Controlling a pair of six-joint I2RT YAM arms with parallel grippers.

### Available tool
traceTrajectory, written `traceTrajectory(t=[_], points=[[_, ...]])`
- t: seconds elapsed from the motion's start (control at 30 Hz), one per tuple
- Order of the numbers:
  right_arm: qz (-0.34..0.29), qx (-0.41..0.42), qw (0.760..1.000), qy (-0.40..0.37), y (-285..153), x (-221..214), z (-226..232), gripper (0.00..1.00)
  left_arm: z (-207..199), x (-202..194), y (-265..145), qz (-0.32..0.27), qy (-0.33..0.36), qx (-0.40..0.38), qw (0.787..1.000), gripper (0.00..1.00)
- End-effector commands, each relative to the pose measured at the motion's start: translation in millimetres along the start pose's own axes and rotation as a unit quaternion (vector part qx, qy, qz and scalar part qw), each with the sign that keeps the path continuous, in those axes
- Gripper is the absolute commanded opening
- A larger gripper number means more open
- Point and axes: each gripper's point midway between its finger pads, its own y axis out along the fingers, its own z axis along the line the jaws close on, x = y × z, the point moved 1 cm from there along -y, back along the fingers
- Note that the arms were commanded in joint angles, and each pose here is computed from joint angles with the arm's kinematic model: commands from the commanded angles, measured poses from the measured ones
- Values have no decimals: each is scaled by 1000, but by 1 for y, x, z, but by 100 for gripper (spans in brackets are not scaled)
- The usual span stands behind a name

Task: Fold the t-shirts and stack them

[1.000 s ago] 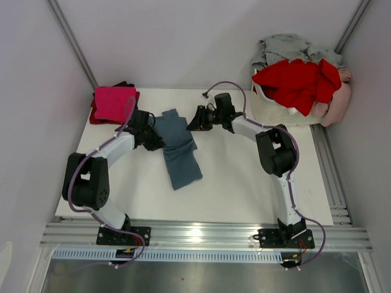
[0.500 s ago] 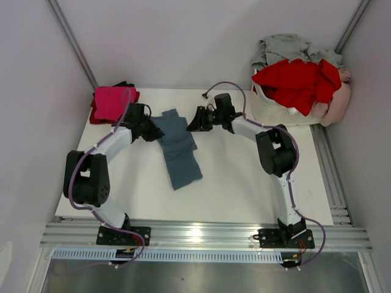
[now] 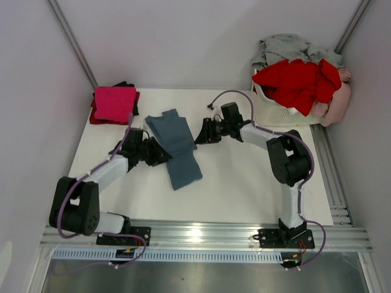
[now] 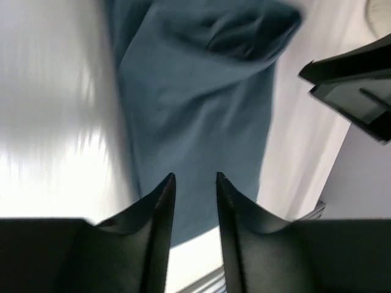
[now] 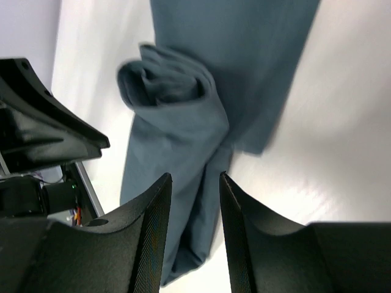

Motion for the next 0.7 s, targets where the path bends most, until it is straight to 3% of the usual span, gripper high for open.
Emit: traceTrajectory(t=[0.0, 0.03, 0.13, 0.23, 0.3, 0.67], points=[[-11, -2, 1000, -11, -12, -6, 3, 42, -4, -15, -16, -11, 22, -37, 999, 39], [-5, -5, 1000, 6, -14, -18, 2, 42, -1, -16, -18, -18, 20, -32, 999, 50], [-7, -6, 1000, 15, -15, -37, -1, 43, 9, -29, -23, -17, 13, -32, 999, 61], [-5, -19, 1000, 16, -17, -51, -1, 45, 23, -43, -26, -13, 8, -17, 1000, 65], [1, -22, 1000, 18, -20, -64, -2, 47, 33, -50, -28, -21, 5, 2, 1000, 80], [14, 4, 999, 33, -20, -105, 7, 51, 49, -94, -15, 6, 14, -16, 1000, 83]])
